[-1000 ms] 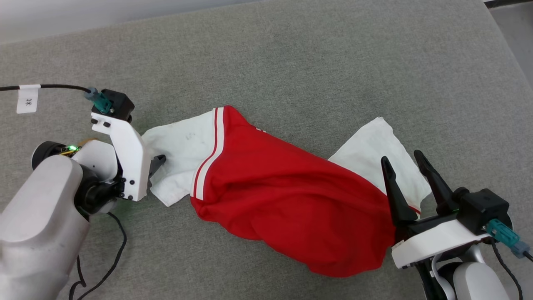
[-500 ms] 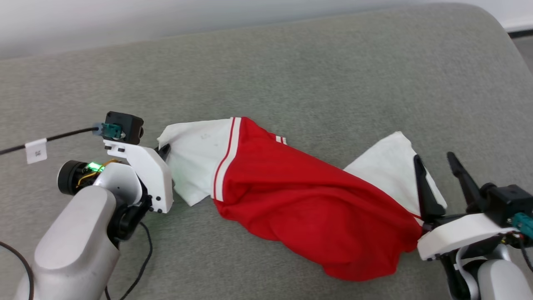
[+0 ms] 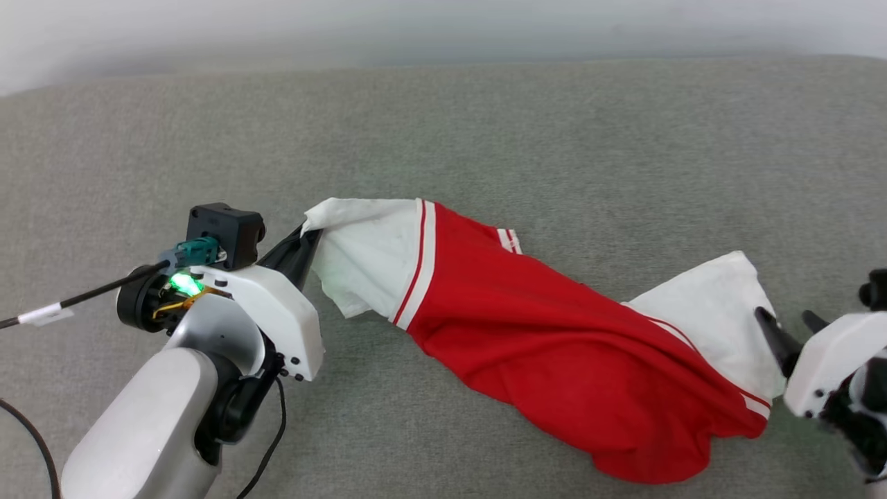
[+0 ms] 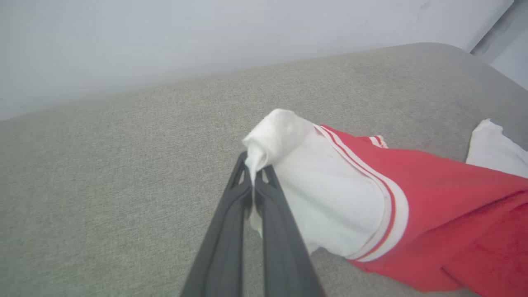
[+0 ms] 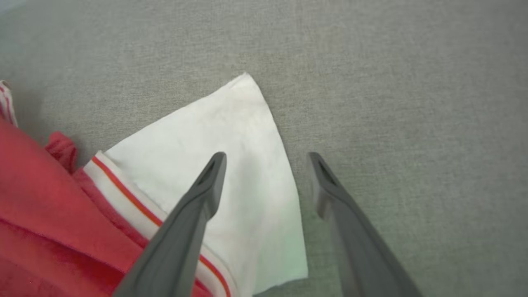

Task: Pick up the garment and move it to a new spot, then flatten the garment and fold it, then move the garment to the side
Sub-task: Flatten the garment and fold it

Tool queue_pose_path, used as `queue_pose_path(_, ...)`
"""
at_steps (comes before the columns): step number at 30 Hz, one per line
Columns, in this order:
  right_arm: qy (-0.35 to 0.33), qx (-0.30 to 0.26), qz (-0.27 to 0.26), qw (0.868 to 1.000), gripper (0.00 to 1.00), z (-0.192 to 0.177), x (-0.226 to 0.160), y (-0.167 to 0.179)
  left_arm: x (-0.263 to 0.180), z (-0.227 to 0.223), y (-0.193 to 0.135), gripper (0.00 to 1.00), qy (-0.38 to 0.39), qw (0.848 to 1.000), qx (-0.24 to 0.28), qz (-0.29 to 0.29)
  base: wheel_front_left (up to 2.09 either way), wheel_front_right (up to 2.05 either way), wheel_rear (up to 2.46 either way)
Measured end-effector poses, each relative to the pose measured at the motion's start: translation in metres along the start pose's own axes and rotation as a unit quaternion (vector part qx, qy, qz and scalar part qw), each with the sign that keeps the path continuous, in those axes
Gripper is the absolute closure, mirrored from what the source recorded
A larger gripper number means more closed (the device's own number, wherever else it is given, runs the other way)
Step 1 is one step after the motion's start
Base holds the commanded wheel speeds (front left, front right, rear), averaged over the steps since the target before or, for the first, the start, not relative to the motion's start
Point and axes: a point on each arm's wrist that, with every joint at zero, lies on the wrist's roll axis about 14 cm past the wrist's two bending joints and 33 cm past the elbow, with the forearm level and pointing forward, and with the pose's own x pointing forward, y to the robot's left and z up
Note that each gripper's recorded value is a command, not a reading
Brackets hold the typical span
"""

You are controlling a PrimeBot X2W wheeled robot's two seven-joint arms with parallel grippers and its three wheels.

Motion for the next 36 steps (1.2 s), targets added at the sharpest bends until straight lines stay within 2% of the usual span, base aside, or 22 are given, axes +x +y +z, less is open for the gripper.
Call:
queue_pose_path(6, 0.089, -0.012, 0.013, 0.996, 0.0, -0.005, 0.022, 0.004, -0.002, 0.002, -0.002, 1.0, -0.01, 1.0, -0.001, -0.004, 0.0, 0.0, 0.0)
queue_pose_path(10, 0.114, -0.026, 0.019, 0.993, 0.0, 0.0, 0.043, 0.009, 0.003, -0.003, 0.0, 1.0, -0.007, 1.0, -0.002, -0.006, 0.0, 0.0, 0.0)
queue_pose_path(15, 0.162, -0.031, 0.028, 0.986, 0.0, -0.012, 0.062, 0.016, 0.008, -0.016, 0.007, 1.0, 0.007, 1.0, -0.007, -0.001, 0.0, 0.0, 0.0)
queue_pose_path(16, 0.178, -0.033, 0.032, 0.983, 0.09, -0.016, 0.066, 0.018, 0.008, -0.02, 0.01, 1.0, 0.011, 1.0, -0.008, 0.002, 0.0, 0.0, 0.0)
queue_pose_path(17, 0.183, -0.033, 0.033, 0.982, 0.58, -0.017, 0.066, 0.019, 0.008, -0.021, 0.011, 1.0, 0.012, 1.0, -0.009, 0.003, 0.0, 0.0, 0.0)
queue_pose_path(18, 0.188, -0.032, 0.034, 0.981, 1.0, -0.018, 0.066, 0.019, 0.008, -0.022, 0.011, 1.0, 0.013, 1.0, -0.009, 0.004, 0.0, 0.0, 0.0)
queue_pose_path(22, 0.193, -0.034, 0.039, 0.98, 1.0, -0.019, 0.062, 0.022, 0.007, -0.022, 0.011, 1.0, 0.015, 1.0, -0.012, 0.004, 0.0, 0.0, 0.0)
queue_pose_path(27, 0.16, -0.059, 0.038, 0.985, 1.0, 0.0, 0.052, 0.022, 0.002, -0.01, 0.015, 1.0, -0.004, 1.0, -0.009, 0.013, 0.0, 0.0, 0.0)
queue_pose_path(31, 0.075, -0.1, 0.026, 0.992, 1.0, 0.045, 0.04, 0.02, -0.004, 0.012, 0.031, 1.0, -0.033, 0.999, 0.001, 0.038, 0.0, 0.0, 0.0)
queue_pose_path(36, -0.004, -0.128, 0.015, 0.992, 1.0, 0.093, 0.019, 0.023, -0.013, 0.056, 0.05, 1.0, -0.085, 0.994, 0.005, 0.068, 0.0, 0.0, 0.0)
